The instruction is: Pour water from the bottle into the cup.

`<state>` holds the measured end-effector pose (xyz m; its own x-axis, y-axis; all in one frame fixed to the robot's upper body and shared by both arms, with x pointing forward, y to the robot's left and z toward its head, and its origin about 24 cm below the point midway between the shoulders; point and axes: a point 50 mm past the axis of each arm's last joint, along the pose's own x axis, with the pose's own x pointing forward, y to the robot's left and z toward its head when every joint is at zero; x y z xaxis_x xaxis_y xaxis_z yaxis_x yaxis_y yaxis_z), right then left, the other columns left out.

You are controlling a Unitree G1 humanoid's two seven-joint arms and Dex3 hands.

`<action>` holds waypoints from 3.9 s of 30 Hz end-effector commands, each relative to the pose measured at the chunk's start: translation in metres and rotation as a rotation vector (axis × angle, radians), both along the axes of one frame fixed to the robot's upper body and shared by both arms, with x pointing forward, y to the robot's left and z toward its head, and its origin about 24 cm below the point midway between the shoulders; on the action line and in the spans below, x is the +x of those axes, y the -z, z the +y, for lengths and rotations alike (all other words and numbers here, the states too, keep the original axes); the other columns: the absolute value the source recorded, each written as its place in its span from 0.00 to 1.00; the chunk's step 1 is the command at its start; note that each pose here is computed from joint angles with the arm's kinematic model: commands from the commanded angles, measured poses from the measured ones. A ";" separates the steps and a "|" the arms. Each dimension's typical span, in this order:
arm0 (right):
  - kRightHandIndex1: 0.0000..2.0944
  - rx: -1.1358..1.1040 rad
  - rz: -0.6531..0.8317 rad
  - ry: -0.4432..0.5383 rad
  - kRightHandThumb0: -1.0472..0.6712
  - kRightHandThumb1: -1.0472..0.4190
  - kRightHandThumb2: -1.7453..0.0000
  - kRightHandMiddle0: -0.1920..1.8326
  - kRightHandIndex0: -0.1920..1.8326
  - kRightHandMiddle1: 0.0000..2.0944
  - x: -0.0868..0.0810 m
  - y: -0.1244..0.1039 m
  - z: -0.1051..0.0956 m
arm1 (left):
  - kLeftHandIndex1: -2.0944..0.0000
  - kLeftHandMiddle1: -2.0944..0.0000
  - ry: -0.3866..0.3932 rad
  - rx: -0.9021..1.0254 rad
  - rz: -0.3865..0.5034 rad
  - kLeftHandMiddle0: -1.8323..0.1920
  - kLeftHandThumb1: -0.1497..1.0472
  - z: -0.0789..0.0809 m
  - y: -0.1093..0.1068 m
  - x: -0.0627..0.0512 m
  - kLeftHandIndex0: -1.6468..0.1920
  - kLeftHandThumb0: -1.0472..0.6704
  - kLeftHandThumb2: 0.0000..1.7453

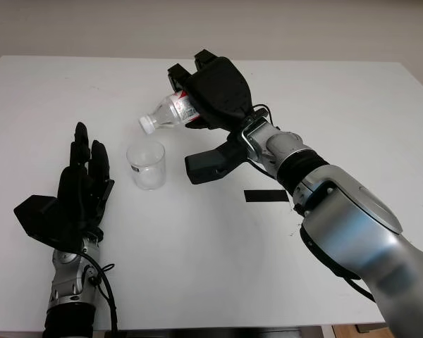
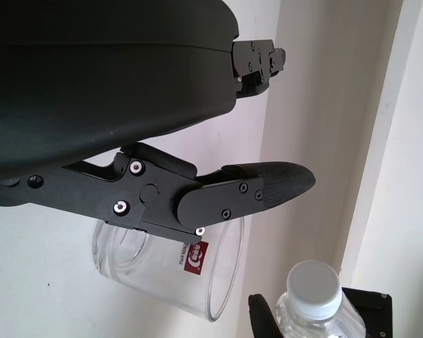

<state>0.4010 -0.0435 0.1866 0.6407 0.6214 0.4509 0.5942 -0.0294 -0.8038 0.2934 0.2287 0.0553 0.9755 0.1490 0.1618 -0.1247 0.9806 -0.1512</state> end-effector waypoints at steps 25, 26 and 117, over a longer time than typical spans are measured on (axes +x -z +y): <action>1.00 -0.164 -0.188 -0.040 0.32 0.00 0.91 0.25 0.65 0.74 -0.001 -0.020 0.006 | 0.97 0.97 -0.004 -0.017 0.043 0.95 1.00 -0.005 0.013 -0.001 0.95 0.27 0.31; 1.00 -0.168 -0.193 -0.042 0.32 0.00 0.90 0.24 0.65 0.77 -0.001 -0.020 0.006 | 0.97 0.97 -0.004 -0.015 0.044 0.95 1.00 -0.005 0.013 -0.001 0.95 0.26 0.31; 1.00 1.493 0.967 -0.090 0.39 0.00 0.77 0.54 0.74 1.00 -0.054 0.078 -0.124 | 0.98 0.98 0.058 -0.040 0.079 0.97 1.00 0.006 0.012 -0.004 0.98 0.24 0.30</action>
